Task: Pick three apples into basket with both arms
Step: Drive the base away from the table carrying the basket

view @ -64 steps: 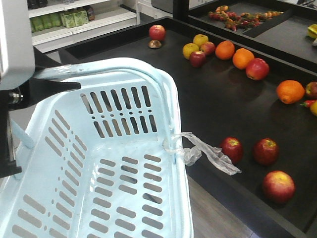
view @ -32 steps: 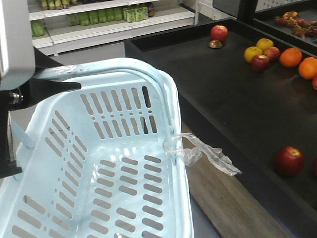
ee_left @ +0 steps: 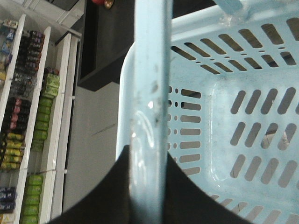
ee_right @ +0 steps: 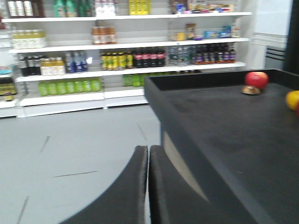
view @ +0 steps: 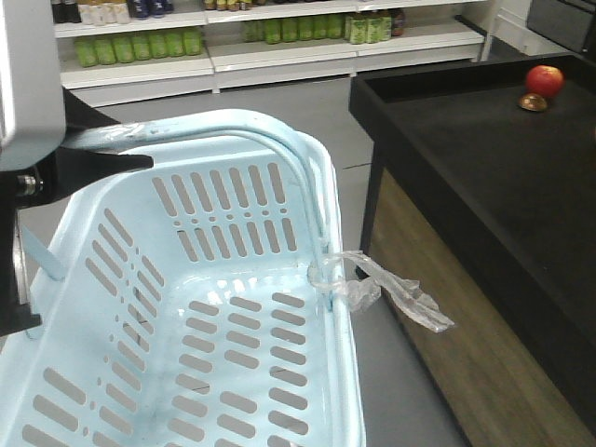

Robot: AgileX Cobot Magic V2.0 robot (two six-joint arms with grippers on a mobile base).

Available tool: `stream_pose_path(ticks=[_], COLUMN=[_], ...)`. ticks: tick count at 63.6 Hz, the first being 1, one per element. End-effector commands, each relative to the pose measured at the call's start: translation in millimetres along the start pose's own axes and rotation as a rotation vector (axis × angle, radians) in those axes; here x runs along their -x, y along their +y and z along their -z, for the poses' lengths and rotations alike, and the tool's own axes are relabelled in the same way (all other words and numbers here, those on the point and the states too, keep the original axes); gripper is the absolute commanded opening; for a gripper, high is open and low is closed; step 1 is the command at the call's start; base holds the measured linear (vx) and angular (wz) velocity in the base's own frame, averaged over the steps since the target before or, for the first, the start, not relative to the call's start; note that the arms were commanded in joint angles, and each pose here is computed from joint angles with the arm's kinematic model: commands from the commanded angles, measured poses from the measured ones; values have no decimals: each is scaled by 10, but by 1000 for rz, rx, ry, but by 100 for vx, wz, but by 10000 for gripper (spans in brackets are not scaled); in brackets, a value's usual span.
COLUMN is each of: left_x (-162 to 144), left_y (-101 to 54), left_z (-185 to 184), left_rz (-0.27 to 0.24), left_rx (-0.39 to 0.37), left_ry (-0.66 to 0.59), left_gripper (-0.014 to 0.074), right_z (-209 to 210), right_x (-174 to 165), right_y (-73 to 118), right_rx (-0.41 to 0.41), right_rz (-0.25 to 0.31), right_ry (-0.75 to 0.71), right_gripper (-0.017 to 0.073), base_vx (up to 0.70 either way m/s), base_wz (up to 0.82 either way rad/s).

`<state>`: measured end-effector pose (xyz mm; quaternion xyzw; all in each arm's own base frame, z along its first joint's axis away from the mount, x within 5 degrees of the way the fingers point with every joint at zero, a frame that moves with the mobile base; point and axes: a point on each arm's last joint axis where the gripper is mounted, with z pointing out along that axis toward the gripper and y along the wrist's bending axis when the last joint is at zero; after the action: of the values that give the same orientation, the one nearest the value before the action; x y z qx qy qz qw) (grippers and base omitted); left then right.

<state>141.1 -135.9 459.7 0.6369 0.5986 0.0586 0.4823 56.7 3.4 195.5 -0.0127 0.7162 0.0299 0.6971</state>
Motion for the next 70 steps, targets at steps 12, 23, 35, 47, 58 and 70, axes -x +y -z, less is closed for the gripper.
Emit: stream_pose_path(ticks=[12, 23, 35, 47, 58, 70], left_x=[96, 96, 96, 96, 96, 96], left_y=[110, 110, 110, 110, 110, 110], left_z=[140, 140, 140, 140, 140, 140], left_rz=[11, 11, 11, 11, 11, 11], left_rx=[96, 96, 96, 96, 96, 96], left_ry=[-96, -96, -96, -96, -96, -96], left_gripper=[-6, -6, -6, -6, -6, -6], right_z=[3, 3, 3, 3, 3, 3], right_x=[27, 27, 27, 27, 27, 27], right_y=[1, 1, 1, 1, 1, 1], right_rx=[1, 1, 1, 1, 1, 1], right_rz=[16, 16, 16, 16, 16, 16], right_ry=[-74, -74, -74, -74, -74, -74], right_gripper=[-9, -9, -9, -9, -9, -9], base_vx=[9, 11, 12, 13, 14, 15], base_wz=[50, 42, 35, 24, 12, 3])
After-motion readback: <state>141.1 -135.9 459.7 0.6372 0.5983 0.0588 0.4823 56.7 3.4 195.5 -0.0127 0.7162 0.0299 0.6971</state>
